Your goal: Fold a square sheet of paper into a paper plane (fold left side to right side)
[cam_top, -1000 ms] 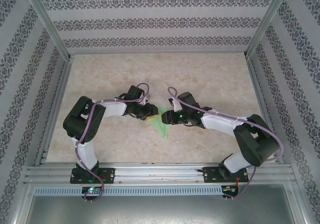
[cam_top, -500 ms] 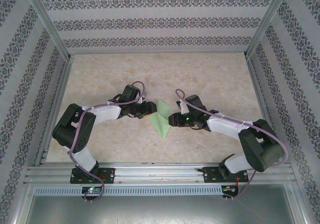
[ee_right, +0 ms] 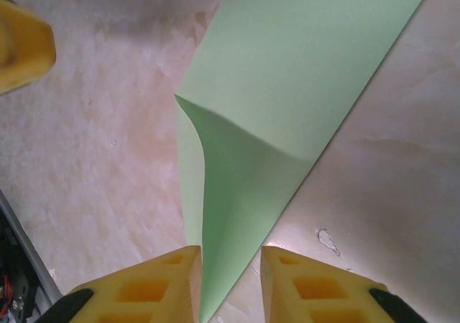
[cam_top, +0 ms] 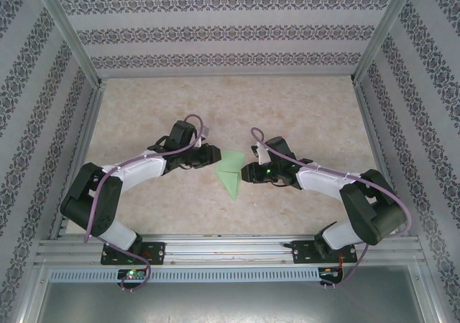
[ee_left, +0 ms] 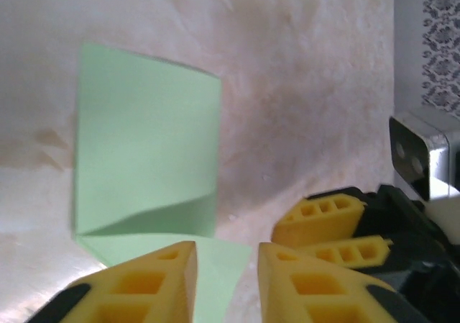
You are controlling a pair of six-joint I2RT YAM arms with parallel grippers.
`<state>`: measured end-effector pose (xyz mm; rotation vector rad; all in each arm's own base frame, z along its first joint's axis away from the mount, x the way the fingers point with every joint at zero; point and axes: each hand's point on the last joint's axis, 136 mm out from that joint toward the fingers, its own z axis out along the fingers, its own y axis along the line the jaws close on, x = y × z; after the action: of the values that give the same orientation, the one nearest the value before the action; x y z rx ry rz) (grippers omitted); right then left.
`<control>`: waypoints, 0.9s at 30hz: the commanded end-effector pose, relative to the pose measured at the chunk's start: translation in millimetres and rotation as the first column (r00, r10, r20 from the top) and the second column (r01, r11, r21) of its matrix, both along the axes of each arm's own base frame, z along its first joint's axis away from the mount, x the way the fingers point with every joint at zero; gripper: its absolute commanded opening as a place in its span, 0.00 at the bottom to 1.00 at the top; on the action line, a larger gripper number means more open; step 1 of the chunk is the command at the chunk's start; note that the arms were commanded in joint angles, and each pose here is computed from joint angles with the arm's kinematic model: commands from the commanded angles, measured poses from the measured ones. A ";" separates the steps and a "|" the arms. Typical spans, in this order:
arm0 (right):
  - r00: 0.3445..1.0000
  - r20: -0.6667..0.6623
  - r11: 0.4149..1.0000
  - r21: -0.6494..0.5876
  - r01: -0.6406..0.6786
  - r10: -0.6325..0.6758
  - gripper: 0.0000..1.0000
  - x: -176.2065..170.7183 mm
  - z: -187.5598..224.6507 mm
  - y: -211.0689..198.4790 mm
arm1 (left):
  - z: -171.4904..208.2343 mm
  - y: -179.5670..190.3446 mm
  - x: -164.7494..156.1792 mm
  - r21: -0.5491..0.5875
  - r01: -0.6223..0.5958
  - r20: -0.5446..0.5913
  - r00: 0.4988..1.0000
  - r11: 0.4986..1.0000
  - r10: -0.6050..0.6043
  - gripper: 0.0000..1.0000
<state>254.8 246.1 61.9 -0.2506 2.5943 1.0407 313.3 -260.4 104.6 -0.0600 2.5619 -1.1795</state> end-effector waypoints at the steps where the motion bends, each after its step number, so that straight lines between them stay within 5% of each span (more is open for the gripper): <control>1: 1.000 0.000 1.000 0.000 0.000 0.000 0.23 0.2 -1.8 2.0 | -12.3 -21.9 -18.8 -0.041 0.090 -0.071 0.993 0.995 -0.093 0.21; 11: 0.999 -0.033 0.999 0.038 -0.015 0.017 0.05 -10.2 2.1 6.0 | -46.1 -34.8 -14.8 -0.057 0.111 -0.142 0.983 0.992 -0.119 0.12; 21: 0.996 -0.080 0.997 0.072 -0.031 0.036 0.03 -22.4 5.2 13.2 | -80.4 -31.4 -15.8 -0.001 0.099 -0.224 0.970 0.995 -0.097 0.11; 27: 0.992 -0.122 0.997 0.076 0.005 0.004 0.02 -24.8 4.5 11.8 | -96.8 -22.6 -11.5 0.039 0.000 -0.265 0.964 0.999 0.010 0.01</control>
<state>237.6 256.9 63.4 -0.2061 2.6424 1.1549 295.6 -285.4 19.5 -0.1336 2.8130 -1.2443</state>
